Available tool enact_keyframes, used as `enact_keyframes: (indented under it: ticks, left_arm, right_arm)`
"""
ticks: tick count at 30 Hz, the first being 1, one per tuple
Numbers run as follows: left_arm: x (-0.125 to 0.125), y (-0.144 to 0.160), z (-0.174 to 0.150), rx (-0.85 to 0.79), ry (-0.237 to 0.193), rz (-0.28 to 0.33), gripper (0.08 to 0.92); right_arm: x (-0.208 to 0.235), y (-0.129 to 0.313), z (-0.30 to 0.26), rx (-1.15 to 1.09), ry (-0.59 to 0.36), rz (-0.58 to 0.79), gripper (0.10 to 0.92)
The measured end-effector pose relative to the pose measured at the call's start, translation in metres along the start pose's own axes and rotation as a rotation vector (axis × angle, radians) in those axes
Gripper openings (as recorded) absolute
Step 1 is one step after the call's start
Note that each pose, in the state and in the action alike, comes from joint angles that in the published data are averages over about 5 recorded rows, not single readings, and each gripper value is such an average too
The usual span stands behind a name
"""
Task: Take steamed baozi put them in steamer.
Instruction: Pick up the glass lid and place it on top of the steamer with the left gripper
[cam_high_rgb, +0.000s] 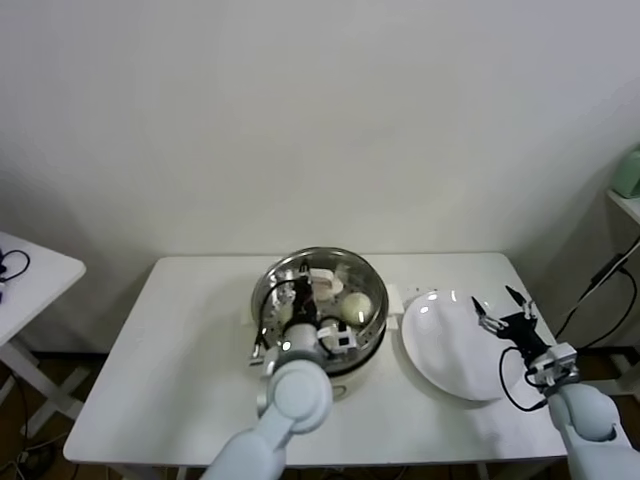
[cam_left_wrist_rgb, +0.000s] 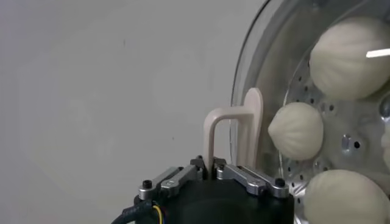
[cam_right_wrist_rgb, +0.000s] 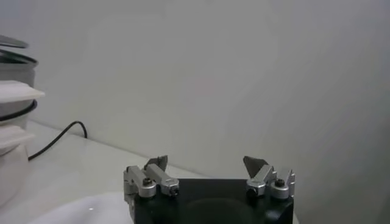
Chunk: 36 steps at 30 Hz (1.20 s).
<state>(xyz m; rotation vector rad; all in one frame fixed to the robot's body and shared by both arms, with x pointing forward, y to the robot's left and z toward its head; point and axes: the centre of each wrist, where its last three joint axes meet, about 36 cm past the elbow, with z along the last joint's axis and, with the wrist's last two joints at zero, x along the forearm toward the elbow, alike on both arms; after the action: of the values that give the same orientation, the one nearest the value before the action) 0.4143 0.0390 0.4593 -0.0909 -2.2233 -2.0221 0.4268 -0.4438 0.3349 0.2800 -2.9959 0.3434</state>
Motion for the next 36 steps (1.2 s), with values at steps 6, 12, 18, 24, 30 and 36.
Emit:
enact_keyframes:
  ticks: [6, 12, 18, 24, 30, 36]
  left_arm:
    - [-0.001, 0.004, -0.007, 0.009, 0.007, -0.013, 0.161]
    - [0.002, 0.005, -0.011, 0.002, 0.009, -0.028, 0.161]
    - [0.004, 0.002, -0.014, -0.011, 0.019, -0.039, 0.161]
    - [0.005, -0.003, -0.018, -0.019, 0.023, -0.041, 0.161]
    - [0.005, -0.007, -0.02, -0.03, 0.028, -0.046, 0.161]
    - [0.001, -0.01, -0.021, -0.052, 0.021, -0.056, 0.161]
  right_arm:
    - [-0.001, 0.002, 0.001, -0.002, -0.001, 0.0, 0.823]
    - [-0.001, 0.002, 0.003, -0.002, -0.001, 0.001, 0.823]
    - [-0.001, 0.003, 0.005, -0.005, -0.002, 0.001, 0.823]
    - [-0.001, 0.004, 0.006, -0.007, -0.004, 0.0, 0.823]
    - [-0.001, 0.005, 0.006, -0.009, -0.006, -0.001, 0.823]
    - [0.0, 0.004, 0.006, -0.01, -0.009, 0.001, 0.823]
